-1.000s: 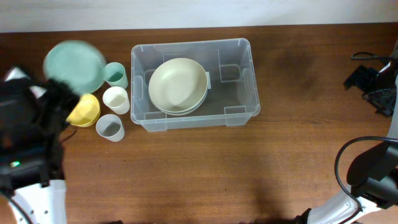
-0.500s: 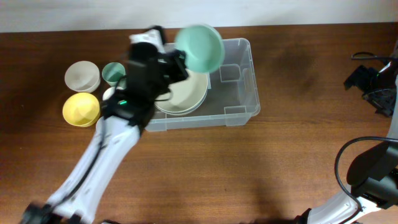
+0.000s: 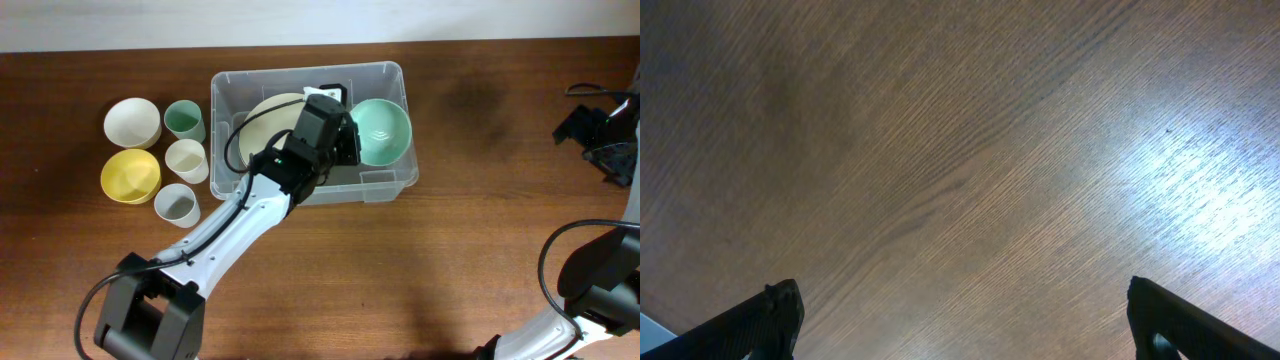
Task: Pack container
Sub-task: 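Lift the light teal bowl and carry it into the container, then lower the teal bowl into the container's right side and open the left gripper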
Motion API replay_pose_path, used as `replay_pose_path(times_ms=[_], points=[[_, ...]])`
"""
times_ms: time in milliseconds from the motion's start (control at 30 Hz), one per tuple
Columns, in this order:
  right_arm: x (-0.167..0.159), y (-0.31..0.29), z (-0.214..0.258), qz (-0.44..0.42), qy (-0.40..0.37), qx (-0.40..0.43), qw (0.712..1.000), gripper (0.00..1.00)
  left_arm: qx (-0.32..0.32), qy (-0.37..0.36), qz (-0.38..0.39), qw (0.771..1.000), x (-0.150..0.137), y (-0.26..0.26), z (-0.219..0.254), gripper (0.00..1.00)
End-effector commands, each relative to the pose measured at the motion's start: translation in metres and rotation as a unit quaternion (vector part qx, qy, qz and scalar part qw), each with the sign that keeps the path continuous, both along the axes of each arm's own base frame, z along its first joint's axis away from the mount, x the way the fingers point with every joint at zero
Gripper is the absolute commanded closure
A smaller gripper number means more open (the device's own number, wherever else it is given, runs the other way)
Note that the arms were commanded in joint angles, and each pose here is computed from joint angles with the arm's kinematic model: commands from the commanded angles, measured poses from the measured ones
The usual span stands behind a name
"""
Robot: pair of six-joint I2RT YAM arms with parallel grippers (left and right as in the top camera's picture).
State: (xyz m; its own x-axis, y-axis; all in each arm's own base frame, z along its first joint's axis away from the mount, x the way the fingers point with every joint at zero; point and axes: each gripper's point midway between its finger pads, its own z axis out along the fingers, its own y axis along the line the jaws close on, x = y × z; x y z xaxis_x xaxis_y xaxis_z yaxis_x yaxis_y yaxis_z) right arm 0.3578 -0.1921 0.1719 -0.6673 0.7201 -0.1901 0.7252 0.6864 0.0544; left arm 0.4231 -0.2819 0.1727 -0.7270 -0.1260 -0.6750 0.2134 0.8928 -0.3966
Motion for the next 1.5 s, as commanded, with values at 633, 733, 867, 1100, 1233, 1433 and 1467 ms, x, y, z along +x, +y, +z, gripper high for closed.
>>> replay_pose_path(times_ms=[633,733,867,1100,1233,1433,1467], points=[[-0.002,0.000,0.004,0.002,-0.003,-0.003,1.000,0.01,0.087,-0.035,0.016,0.995,0.031,0.012,-0.025,0.99],[-0.002,0.000,0.004,0.002,-0.003,-0.003,1.000,0.01,0.090,-0.030,0.014,0.995,0.030,0.012,-0.030,0.99],[-0.002,0.000,0.004,0.002,-0.003,-0.003,1.000,0.01,0.101,-0.013,0.007,0.995,0.026,0.008,-0.046,0.99],[-0.002,0.000,0.004,0.002,-0.003,-0.003,1.000,0.01,0.114,-0.009,-0.007,0.993,0.020,0.003,-0.051,0.98],[-0.002,0.000,0.004,0.002,-0.003,-0.003,1.000,0.01,0.124,0.006,-0.009,0.992,0.016,0.006,-0.060,0.98],[-0.002,0.000,0.004,0.002,-0.003,-0.003,1.000,0.01,0.124,0.004,-0.008,0.992,0.018,0.006,-0.062,0.98],[-0.002,0.000,0.004,0.002,-0.003,-0.003,1.000,0.01,0.122,0.000,-0.007,0.993,0.019,0.005,-0.060,0.98]])
